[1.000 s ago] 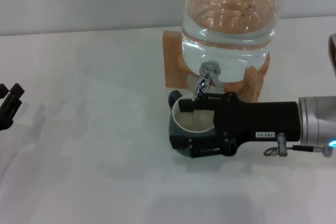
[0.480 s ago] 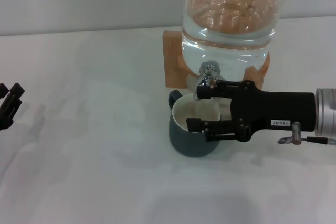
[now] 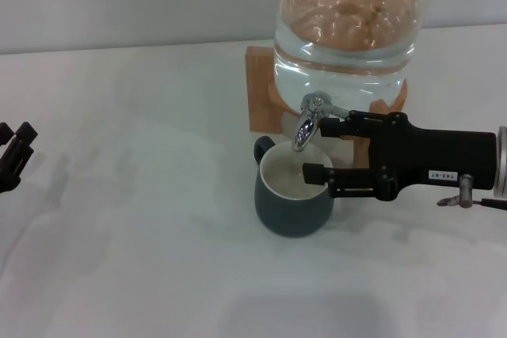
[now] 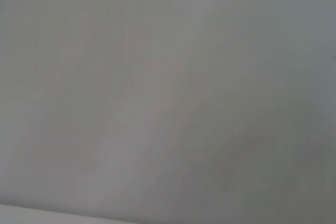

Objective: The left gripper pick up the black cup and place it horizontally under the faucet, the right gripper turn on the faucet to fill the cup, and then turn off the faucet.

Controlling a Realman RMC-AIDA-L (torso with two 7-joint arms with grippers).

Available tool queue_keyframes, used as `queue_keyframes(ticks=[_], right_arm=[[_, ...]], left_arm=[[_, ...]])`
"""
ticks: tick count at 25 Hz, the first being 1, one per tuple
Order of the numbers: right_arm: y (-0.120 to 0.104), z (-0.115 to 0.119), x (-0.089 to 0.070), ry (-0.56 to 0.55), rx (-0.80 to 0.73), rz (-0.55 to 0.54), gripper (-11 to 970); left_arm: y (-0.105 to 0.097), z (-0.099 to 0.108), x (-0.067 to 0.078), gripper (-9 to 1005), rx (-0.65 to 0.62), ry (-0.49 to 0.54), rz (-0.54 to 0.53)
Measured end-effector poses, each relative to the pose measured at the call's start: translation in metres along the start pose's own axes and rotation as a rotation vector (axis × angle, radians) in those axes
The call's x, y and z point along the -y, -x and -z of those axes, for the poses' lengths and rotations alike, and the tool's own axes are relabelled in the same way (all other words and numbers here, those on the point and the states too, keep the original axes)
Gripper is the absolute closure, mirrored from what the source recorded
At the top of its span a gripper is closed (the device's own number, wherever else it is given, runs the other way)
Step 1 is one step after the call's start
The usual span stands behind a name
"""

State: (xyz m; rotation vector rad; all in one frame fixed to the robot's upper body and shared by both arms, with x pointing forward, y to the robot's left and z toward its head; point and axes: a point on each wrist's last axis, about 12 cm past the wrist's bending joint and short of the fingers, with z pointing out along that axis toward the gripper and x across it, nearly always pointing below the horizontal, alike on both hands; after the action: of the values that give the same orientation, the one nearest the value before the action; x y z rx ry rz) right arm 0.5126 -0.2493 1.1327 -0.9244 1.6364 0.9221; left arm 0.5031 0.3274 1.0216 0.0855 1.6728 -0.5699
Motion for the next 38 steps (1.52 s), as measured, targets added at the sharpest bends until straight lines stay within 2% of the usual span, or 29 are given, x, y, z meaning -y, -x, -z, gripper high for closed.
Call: queue_keyframes(ticks=[9,12,15,16,17,18,20,24,29,32,35,38], right_arm=[[0.002,0.005,-0.002,0.034,0.013,0.011,133],[0.006,0.022,-0.002,0.045,0.043,0.014,133],[0.006,0.049,0.001,0.002,0.084,0.018,134],[0.006,0.049,0.001,0.002,0.084,0.018,134],[0.001,0.08,0.005,-0.082,0.133,0.018,134],[0.0,0.085,0.006,-0.099,0.143,0.017,134],[-0.007,0.112,0.011,-0.203,0.2,0.006,134],[-0.034,0.155,0.016,-0.425,0.299,-0.001,134],[-0.072,0.182,0.011,-0.657,0.393,-0.013,134],[-0.093,0.188,0.004,-0.778,0.44,-0.015,134],[-0.109,0.187,-0.004,-0.855,0.455,-0.009,134],[-0.114,0.186,-0.007,-0.876,0.454,-0.009,134]], left_arm=[[0.002,0.0,-0.001,580,0.003,0.002,-0.005],[0.003,0.0,-0.002,579,0.006,0.006,-0.009],[0.004,0.002,-0.005,579,0.018,0.02,-0.007],[0.005,0.003,-0.006,579,0.023,0.026,-0.007],[0.007,0.004,-0.008,579,0.029,0.034,-0.01],[0.008,0.005,-0.009,579,0.034,0.041,-0.013],[0.011,0.009,-0.013,579,0.045,0.055,-0.023],[0.015,0.011,-0.017,578,0.065,0.075,-0.027],[0.02,0.014,-0.022,578,0.094,0.11,-0.029],[0.022,0.016,-0.025,577,0.111,0.129,-0.033],[0.023,0.017,-0.026,577,0.125,0.143,-0.042],[0.024,0.017,-0.027,576,0.131,0.148,-0.042]])
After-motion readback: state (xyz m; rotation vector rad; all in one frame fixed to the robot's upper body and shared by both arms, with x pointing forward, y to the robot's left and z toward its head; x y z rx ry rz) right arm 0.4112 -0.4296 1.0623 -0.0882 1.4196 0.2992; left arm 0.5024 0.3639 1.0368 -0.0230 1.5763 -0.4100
